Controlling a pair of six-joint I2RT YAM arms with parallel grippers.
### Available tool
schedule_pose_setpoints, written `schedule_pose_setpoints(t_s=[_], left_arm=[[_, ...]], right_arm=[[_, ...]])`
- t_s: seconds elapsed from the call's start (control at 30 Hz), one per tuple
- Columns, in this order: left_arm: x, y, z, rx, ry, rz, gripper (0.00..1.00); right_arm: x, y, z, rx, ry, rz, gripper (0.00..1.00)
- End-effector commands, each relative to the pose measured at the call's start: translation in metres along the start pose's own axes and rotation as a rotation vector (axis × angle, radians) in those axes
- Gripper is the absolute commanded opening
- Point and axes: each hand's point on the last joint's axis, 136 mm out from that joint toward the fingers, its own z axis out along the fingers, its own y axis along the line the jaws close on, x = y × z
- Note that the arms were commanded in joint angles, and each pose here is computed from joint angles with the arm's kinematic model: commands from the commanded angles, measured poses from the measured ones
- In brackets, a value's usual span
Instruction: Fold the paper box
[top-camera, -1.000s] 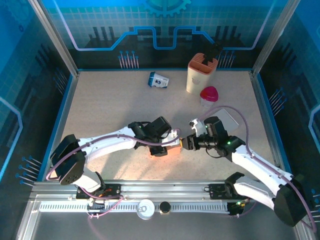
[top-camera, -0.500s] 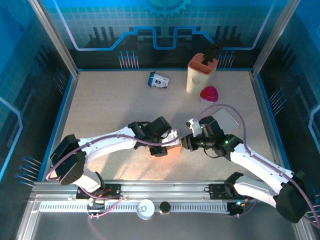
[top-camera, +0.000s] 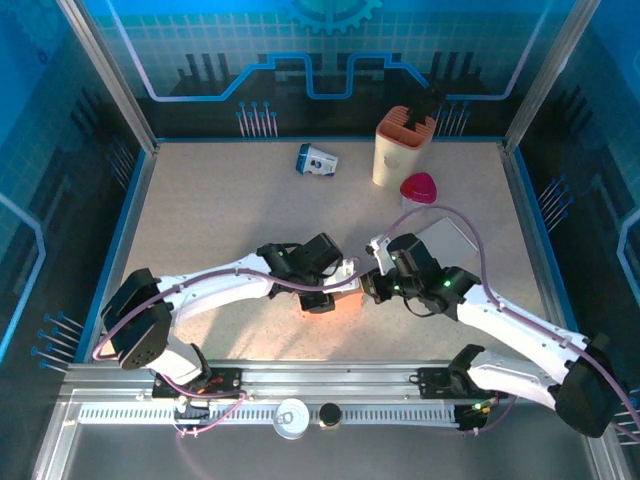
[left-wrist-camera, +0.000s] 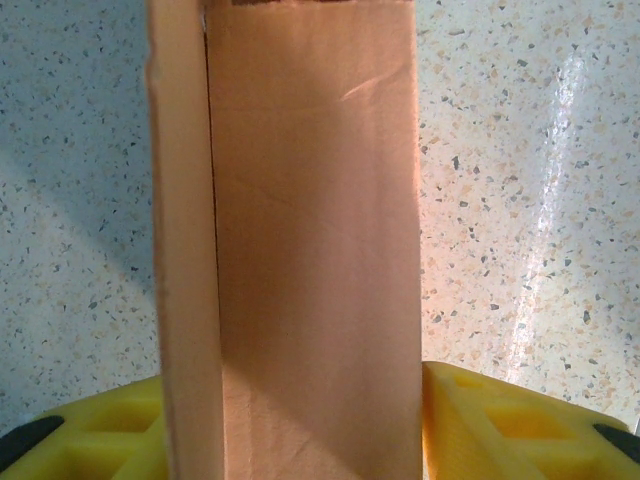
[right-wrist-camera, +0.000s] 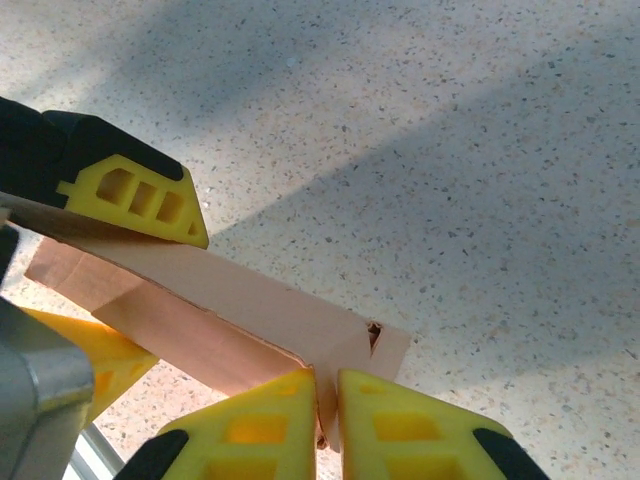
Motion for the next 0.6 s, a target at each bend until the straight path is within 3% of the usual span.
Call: schedule_pose_setpoints(t_s=[0.0,0.27,0.57], left_arm=[[-0.0034,-0.0006,0.0004,0.025,-0.005,0.002,0.51],[-0.0036,-0.0007,0.0012,0.027,-0.004,0.002,0.5],[-0.0047,0.0003,0.001,0.023,-0.005,0.001,0.5]], right_arm=[[-0.0055,-0.0037,-0.0039,0.064,-0.007,-0.027,0.13],[-0.0046,-0.0029,-0.0018,0.099,-0.001,-0.043,0.17],[-0.0068,-0.0028,-0.0002,0.119,-0.002,-0.039,0.11]])
